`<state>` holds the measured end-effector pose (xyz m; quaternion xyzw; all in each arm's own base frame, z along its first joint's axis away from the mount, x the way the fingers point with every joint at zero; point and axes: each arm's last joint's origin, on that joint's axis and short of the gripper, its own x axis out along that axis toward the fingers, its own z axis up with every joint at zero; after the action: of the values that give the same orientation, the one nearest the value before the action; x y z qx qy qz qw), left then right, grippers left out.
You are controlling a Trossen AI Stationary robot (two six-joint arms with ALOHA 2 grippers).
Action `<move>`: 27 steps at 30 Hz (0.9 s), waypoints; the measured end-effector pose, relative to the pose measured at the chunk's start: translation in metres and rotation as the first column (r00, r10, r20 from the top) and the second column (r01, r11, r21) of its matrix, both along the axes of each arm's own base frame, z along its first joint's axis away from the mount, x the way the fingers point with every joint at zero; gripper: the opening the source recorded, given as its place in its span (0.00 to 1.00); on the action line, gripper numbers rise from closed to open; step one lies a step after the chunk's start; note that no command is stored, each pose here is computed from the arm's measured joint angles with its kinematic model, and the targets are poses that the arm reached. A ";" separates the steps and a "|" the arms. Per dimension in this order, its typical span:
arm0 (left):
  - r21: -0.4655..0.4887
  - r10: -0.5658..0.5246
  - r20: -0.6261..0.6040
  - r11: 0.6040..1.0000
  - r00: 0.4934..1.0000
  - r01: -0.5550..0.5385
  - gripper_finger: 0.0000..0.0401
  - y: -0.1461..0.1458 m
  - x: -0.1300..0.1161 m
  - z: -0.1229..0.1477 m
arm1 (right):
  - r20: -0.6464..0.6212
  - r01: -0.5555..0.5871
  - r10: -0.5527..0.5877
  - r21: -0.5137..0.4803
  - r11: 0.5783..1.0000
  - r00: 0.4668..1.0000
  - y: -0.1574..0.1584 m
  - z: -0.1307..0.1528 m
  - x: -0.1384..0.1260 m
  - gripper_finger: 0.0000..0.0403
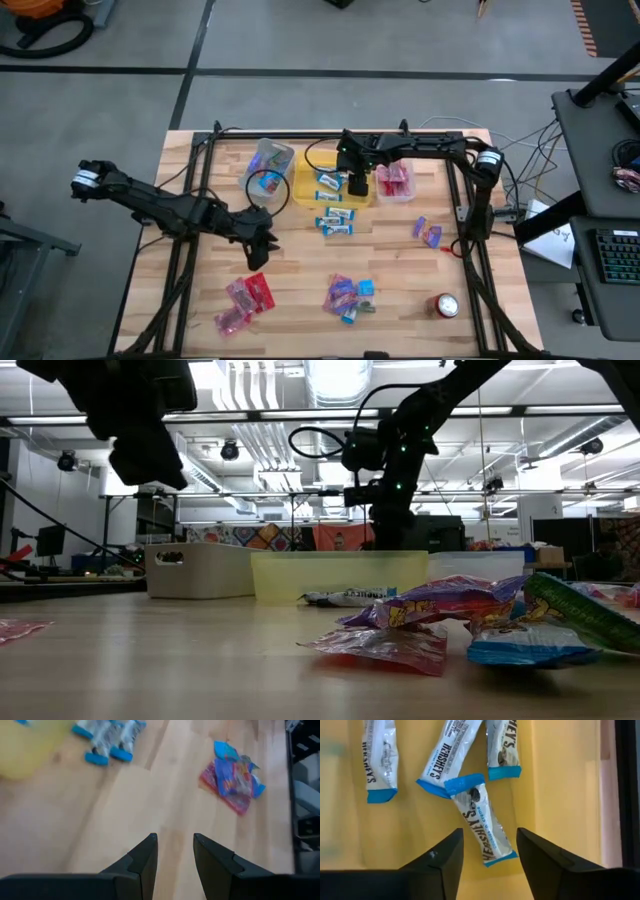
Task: Sort candy
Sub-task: Put the red candy into the transparent bin
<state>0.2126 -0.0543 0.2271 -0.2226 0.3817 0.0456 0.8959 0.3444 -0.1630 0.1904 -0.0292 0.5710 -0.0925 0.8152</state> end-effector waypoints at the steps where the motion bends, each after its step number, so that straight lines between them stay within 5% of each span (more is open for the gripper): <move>1: -0.026 -0.003 -0.016 1.000 1.000 0.002 0.27 -0.002 -0.001 -0.001 | -0.001 0.005 -0.005 0.005 1.000 1.000 0.002 0.001 0.000 0.45; 7: -0.153 0.025 -0.116 0.987 0.993 -0.043 0.27 -0.015 -0.010 -0.005 | 0.018 -0.007 0.007 0.021 1.000 1.000 0.021 0.015 0.001 0.46; 15: -0.206 -0.011 -0.217 0.978 0.976 -0.035 0.27 -0.046 -0.017 -0.018 | 0.088 -0.095 0.095 -0.001 0.995 0.992 0.059 0.038 0.007 0.45; 20: -0.190 -0.186 -0.291 0.973 0.939 0.134 0.27 -0.071 -0.024 -0.032 | 0.119 -0.148 0.148 -0.013 0.989 0.982 0.078 0.045 0.011 0.45; 27: -0.138 -0.417 -0.356 0.909 0.836 0.394 0.27 -0.104 -0.042 -0.050 | 0.133 -0.165 0.165 -0.011 0.986 0.977 0.089 0.047 0.013 0.44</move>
<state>0.1702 -0.1580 0.1774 -0.1502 0.5866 -0.1143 0.7876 0.3576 -0.0738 0.2378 -0.0702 0.5108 -0.0264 0.8564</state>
